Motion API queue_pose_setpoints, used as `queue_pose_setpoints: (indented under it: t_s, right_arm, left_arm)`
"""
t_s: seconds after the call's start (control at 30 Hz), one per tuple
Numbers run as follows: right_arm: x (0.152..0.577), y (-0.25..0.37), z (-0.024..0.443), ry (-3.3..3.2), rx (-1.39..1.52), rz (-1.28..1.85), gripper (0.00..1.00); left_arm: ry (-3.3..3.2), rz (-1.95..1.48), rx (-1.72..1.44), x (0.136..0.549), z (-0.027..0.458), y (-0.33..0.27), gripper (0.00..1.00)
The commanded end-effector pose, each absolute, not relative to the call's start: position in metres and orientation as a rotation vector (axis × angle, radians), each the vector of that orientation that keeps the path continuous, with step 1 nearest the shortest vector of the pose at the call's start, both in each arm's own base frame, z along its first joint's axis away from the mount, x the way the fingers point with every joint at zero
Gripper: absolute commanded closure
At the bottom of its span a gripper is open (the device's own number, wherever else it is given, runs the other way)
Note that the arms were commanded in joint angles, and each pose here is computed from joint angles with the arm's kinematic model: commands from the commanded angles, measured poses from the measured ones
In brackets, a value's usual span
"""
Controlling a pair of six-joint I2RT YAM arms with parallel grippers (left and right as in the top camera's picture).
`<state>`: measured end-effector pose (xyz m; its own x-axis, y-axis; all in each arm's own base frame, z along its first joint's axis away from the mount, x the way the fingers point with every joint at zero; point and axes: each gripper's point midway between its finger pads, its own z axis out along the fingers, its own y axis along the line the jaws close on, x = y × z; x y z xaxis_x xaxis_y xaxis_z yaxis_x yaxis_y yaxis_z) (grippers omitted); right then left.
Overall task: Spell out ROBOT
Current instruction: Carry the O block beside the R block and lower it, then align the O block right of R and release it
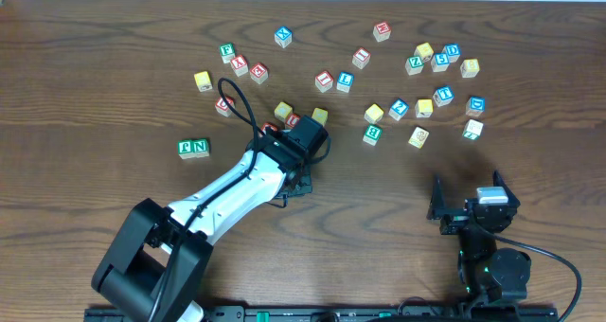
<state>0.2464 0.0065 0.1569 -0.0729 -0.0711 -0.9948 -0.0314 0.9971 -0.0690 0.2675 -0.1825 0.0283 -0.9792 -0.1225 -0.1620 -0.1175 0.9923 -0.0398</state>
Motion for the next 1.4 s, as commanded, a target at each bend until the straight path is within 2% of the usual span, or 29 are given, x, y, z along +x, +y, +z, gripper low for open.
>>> queue_pose_setpoints:
  t_s: [0.0,1.37]
  right_arm:
    - [0.246,0.003,0.156,1.646,-0.059,-0.038,0.01]
    - [0.246,0.003,0.156,1.646,-0.060,-0.038,0.01]
  left_arm:
    - [2.988,-0.003,-0.160,0.264,0.021,-0.176,0.92]
    - [2.956,0.002,-0.106,0.276,0.011,-0.161,0.92]
